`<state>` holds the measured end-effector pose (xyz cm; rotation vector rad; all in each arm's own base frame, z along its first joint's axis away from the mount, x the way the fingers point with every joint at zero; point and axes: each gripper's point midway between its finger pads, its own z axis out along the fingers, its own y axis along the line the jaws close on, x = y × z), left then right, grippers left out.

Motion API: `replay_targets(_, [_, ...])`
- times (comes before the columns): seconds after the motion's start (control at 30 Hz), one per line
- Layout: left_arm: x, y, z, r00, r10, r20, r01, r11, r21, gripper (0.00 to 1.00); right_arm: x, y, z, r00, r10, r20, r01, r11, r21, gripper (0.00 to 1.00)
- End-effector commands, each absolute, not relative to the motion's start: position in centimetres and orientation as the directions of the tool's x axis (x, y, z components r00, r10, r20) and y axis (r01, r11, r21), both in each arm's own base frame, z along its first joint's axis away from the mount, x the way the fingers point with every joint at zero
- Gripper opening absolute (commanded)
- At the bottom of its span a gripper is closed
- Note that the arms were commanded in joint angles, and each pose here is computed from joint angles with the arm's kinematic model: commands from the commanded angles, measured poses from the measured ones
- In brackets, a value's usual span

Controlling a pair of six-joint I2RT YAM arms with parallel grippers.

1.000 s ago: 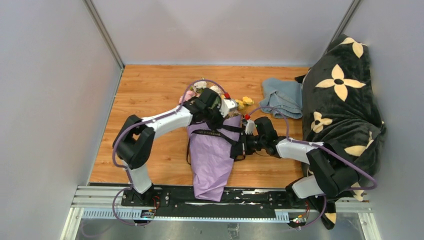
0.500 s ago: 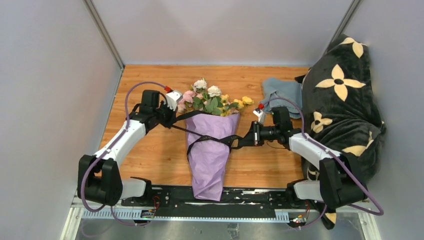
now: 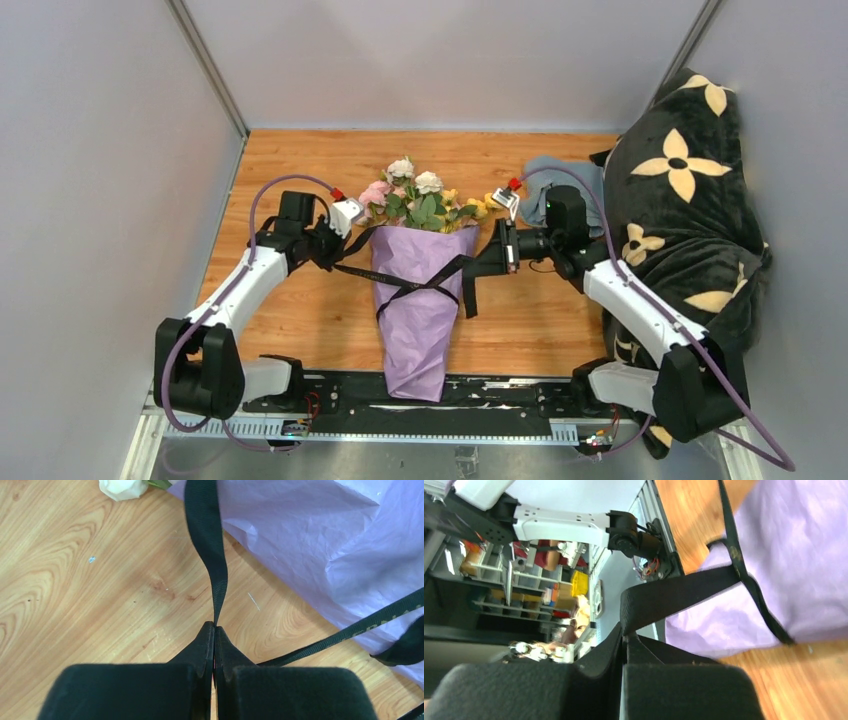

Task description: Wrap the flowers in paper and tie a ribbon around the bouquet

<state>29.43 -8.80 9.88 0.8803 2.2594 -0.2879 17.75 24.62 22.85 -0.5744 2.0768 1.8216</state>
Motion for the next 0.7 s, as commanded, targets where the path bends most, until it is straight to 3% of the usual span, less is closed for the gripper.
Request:
replay_targets(0.0, [29.2,-7.8,8.9,-0.539,0.551,-0.637,0.67,0.739,0.073,0.0,17.1,26.8,26.3,-0.735,-0.165,-0.657,-0.677,0.13,0.725,0.0])
replay_targets(0.13, [28.9,-7.4,7.9,-0.543,0.57,-0.617,0.674,0.734,0.084,0.0,17.8,27.9,29.6,-0.668,-0.096,-0.738,-0.744,0.052,0.666,0.0])
replay_targets(0.3, [28.0,-6.0,6.5,-0.545,0.625,-0.559,0.683,0.718,0.136,0.0,21.3,26.6,27.3,-0.677,-0.031,-0.735,-0.716,0.256,0.649,0.0])
replay_targets(0.5, [26.9,-3.0,4.6,-0.553,0.698,-0.455,0.672,0.697,0.252,0.0,27.6,19.3,23.7,-0.684,0.26,-0.681,-0.495,0.52,0.696,0.0])
replay_targets(0.67, [26.0,0.1,3.3,-0.566,0.754,-0.332,0.655,0.657,0.373,0.0,30.2,11.1,19.6,-0.581,0.494,-0.647,-0.242,0.654,0.716,0.0])
